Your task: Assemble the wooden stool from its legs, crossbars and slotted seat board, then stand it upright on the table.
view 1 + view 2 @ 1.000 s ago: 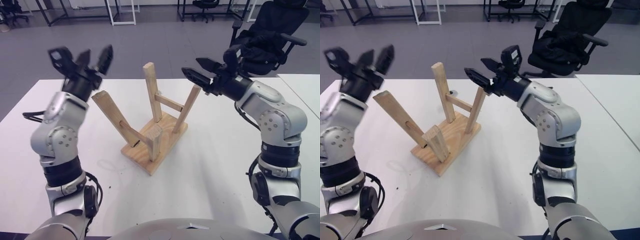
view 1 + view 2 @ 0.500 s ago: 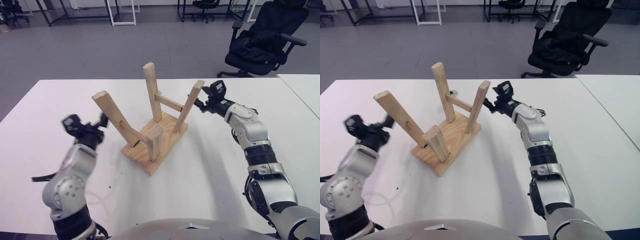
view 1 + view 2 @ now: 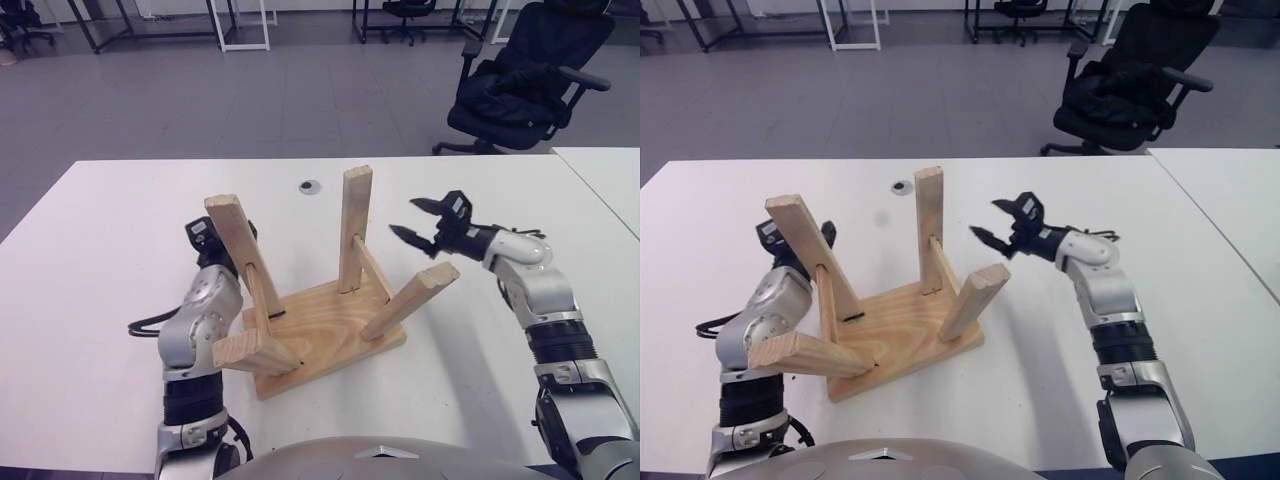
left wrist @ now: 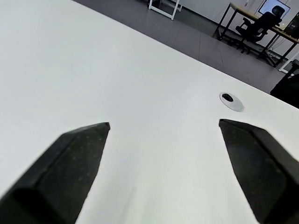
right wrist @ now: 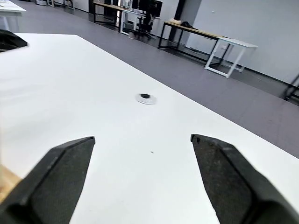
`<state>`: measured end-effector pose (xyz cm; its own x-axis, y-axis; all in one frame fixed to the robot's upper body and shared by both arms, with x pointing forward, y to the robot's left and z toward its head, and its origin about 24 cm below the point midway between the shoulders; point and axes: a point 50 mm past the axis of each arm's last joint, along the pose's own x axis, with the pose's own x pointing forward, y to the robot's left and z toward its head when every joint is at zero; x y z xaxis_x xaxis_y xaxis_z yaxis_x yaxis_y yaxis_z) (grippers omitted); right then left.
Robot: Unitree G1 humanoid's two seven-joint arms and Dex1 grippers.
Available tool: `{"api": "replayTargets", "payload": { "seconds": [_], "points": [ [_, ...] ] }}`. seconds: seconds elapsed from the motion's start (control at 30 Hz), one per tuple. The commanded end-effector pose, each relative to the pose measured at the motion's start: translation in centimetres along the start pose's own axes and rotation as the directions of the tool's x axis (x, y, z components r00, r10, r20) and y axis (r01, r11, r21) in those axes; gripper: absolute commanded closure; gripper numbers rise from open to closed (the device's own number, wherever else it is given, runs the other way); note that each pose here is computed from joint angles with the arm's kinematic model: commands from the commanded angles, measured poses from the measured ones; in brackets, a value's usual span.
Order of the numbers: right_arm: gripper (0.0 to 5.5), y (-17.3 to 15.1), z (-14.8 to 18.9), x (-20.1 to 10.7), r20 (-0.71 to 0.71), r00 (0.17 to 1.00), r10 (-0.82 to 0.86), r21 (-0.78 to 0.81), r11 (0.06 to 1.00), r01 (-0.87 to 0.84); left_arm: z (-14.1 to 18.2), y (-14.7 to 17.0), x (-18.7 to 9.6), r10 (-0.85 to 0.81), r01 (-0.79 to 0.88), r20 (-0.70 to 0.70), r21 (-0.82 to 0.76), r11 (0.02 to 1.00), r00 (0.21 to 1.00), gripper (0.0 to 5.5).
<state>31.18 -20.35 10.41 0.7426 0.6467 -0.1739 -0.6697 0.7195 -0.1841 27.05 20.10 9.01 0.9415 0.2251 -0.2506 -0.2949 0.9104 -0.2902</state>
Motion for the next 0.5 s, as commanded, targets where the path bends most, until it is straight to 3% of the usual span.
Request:
{"api": "replayTargets", "payload": {
  "seconds": [0.03,0.13,0.2,0.33,0.5],
  "points": [
    [1.67,2.2,-3.4,-2.3,-0.138,0.989,0.055,-0.051,0.997,-0.063,1.8,3.8,0.2,-0.115,0.096,0.063,0.252,0.963,0.991,1.18],
    [1.67,3.8,-5.3,-3.7,-0.22,0.971,0.097,-0.099,0.988,-0.121,1.0,6.6,-2.3,-0.245,0.21,-0.012,0.561,0.801,0.969,1.18],
    [1.67,4.4,-7.1,-4.9,-0.25,0.966,0.067,-0.081,0.993,-0.089,-1.4,7.9,-5.3,-0.352,0.38,-0.187,0.678,0.629,0.917,1.18],
    [1.67,5.7,-9.2,-6.5,-0.305,0.949,0.079,-0.1,0.988,-0.114,-5.4,11.4,-10.3,-0.321,0.537,-0.438,0.575,0.618,0.839,1.18],
    [1.67,6.9,-9.7,-6.0,-0.32,0.933,0.167,-0.113,0.971,-0.212,-7.5,6.6,-10.0,-0.493,0.678,-0.474,0.407,0.612,0.73,1.18]
  ]
}}
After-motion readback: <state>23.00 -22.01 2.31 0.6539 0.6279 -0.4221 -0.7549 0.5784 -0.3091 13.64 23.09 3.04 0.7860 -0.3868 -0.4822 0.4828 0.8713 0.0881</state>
